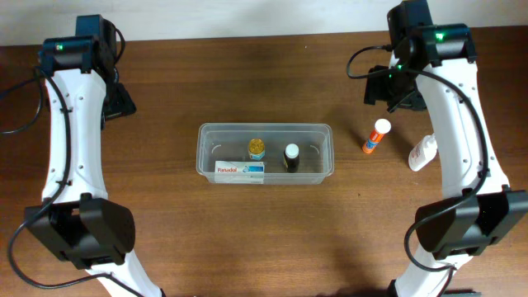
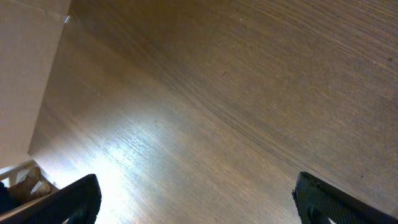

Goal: Pack container
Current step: 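Move the right gripper to the orange tube and lower around it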

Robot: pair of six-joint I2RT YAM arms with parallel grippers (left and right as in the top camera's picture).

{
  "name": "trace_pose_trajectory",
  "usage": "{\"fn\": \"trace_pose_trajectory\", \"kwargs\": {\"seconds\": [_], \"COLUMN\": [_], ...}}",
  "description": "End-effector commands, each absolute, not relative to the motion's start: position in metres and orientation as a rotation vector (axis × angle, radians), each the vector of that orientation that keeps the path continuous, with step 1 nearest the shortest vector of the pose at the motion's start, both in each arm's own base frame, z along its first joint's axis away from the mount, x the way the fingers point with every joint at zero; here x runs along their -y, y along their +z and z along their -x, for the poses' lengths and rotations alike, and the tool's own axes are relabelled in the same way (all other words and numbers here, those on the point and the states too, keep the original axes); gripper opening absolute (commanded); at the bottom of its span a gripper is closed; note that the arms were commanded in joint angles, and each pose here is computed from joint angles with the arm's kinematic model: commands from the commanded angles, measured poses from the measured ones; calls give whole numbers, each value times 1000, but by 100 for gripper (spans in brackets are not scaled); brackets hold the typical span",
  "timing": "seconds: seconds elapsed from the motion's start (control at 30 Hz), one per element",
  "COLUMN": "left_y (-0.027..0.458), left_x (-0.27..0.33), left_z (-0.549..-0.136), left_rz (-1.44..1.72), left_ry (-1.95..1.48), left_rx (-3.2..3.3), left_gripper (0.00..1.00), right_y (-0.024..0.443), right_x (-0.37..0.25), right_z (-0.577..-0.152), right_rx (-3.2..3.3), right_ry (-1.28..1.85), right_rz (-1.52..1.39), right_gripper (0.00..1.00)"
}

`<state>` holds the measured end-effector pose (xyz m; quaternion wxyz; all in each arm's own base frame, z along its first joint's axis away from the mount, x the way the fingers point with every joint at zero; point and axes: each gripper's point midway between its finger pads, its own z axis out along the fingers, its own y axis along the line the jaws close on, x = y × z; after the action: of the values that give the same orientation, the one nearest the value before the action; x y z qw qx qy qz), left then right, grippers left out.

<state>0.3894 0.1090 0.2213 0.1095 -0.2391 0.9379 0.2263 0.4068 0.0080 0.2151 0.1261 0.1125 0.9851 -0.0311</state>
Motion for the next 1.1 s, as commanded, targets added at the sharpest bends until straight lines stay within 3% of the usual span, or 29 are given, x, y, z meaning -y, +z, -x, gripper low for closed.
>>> {"fn": "trace_pose_trajectory", "kwargs": {"seconds": [0.0, 0.63, 1.07], "left_y": [226, 226, 226], "left_x": [-111, -111, -111], "left_z": [-388, -388, -388], "left_rz": [714, 714, 714], "left_ry": [679, 679, 679], "left_rx": [-2739, -2739, -2739], "left_gripper": [99, 99, 99], "right_y": [206, 121, 110], "right_x": [-4, 5, 4], "right_z": [-407, -397, -397], "right_rx": [-2885, -2984, -2990], "right_ry": [-116, -146, -74], "right_rz": [-316, -346, -370], "right_gripper": [70, 76, 75]}}
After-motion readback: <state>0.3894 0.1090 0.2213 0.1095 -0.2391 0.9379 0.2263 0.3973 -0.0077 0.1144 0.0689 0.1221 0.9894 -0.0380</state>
